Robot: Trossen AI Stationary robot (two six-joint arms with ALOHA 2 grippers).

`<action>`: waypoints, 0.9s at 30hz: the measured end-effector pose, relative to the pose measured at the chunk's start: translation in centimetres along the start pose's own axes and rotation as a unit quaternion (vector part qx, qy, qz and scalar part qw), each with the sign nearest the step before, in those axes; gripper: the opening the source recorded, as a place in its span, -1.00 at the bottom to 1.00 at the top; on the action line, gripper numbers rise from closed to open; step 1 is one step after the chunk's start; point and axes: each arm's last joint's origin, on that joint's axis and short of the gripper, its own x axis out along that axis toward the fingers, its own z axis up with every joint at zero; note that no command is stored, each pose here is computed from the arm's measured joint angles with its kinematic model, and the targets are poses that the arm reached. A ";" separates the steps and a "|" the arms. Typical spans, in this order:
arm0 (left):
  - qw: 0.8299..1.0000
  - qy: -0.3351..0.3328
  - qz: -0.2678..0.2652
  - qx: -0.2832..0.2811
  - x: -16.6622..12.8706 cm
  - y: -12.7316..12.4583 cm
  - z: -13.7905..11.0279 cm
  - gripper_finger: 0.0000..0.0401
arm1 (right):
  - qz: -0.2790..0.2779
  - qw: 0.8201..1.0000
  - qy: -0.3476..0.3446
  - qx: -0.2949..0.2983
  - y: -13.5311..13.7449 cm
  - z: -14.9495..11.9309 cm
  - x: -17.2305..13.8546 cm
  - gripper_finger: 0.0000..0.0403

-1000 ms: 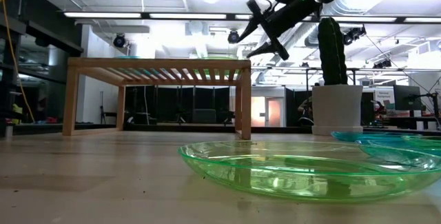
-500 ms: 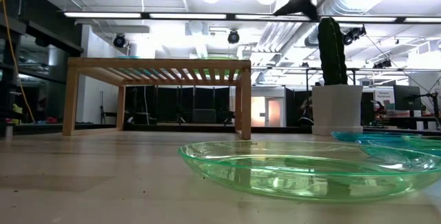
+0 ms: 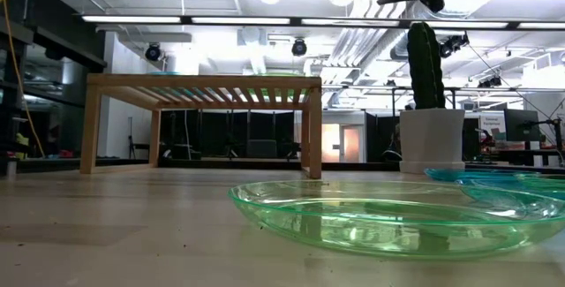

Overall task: Place and stack plates onto a shelf
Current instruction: Stack the blue plate on top of the blue plate on the shelf

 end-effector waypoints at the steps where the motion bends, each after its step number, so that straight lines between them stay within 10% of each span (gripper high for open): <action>1: 1.000 0.000 0.000 0.000 0.0 0.0 0.0 -0.40 | -0.001 1.000 0.001 0.000 0.0 0.0 0.1 0.11; 7: 1.000 0.000 0.000 0.000 0.0 0.0 0.0 -0.40 | -0.086 0.987 0.123 0.064 -1.1 -2.5 1.5 0.09; 14: 1.000 0.000 0.000 0.000 0.0 0.0 0.0 -0.40 | -0.265 0.900 0.345 0.042 -1.8 -8.1 4.2 0.02; 27: 1.000 0.000 0.000 0.000 0.0 0.0 0.0 -0.40 | -0.406 0.802 0.434 -0.052 -2.8 -15.1 12.4 -0.01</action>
